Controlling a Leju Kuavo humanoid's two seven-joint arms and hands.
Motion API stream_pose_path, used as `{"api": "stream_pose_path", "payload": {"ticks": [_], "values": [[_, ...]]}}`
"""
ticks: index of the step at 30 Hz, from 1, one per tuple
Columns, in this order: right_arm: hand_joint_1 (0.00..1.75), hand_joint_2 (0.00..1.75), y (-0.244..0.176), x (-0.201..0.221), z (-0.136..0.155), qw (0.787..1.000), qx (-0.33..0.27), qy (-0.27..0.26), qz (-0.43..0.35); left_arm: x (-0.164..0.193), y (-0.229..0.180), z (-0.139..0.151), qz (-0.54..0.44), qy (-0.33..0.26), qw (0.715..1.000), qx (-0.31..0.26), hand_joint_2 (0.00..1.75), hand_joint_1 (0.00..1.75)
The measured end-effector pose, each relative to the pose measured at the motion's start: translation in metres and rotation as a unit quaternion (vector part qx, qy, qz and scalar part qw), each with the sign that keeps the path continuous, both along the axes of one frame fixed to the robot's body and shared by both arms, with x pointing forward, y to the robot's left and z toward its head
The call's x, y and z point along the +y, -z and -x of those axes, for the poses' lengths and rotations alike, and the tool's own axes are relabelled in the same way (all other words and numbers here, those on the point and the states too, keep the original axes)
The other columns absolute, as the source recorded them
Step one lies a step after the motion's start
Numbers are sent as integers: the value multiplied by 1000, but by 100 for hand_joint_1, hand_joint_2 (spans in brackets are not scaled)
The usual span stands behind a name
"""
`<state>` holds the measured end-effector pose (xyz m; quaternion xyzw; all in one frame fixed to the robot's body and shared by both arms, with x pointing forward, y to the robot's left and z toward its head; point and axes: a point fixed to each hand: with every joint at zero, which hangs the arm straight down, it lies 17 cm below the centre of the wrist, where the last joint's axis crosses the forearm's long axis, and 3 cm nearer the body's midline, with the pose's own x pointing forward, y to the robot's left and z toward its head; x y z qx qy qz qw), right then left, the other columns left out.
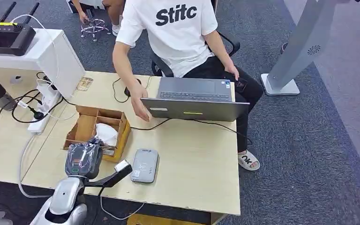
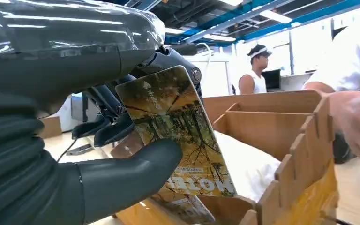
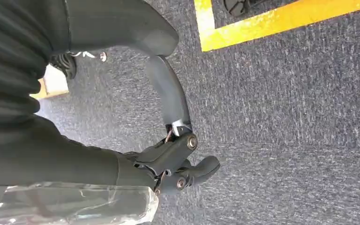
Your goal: Pass the card to the sensor for recognition and then transmit it.
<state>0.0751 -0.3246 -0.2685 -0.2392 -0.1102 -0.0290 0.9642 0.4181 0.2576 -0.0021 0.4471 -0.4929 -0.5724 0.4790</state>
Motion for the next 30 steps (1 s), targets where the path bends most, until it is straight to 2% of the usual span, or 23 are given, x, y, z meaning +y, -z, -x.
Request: {"api": "stream_pose_path", "payload": {"ticks": [17,30], "values": [[0,175,-1,4,-12,1000,-8,-24,-4,-66,-19,-24,23,90,996,-18,175,175],[0,175,-1,4,-14,1000,-8,-28,-3,-112,-3,-3,37,154,987,18,175,175]]}}
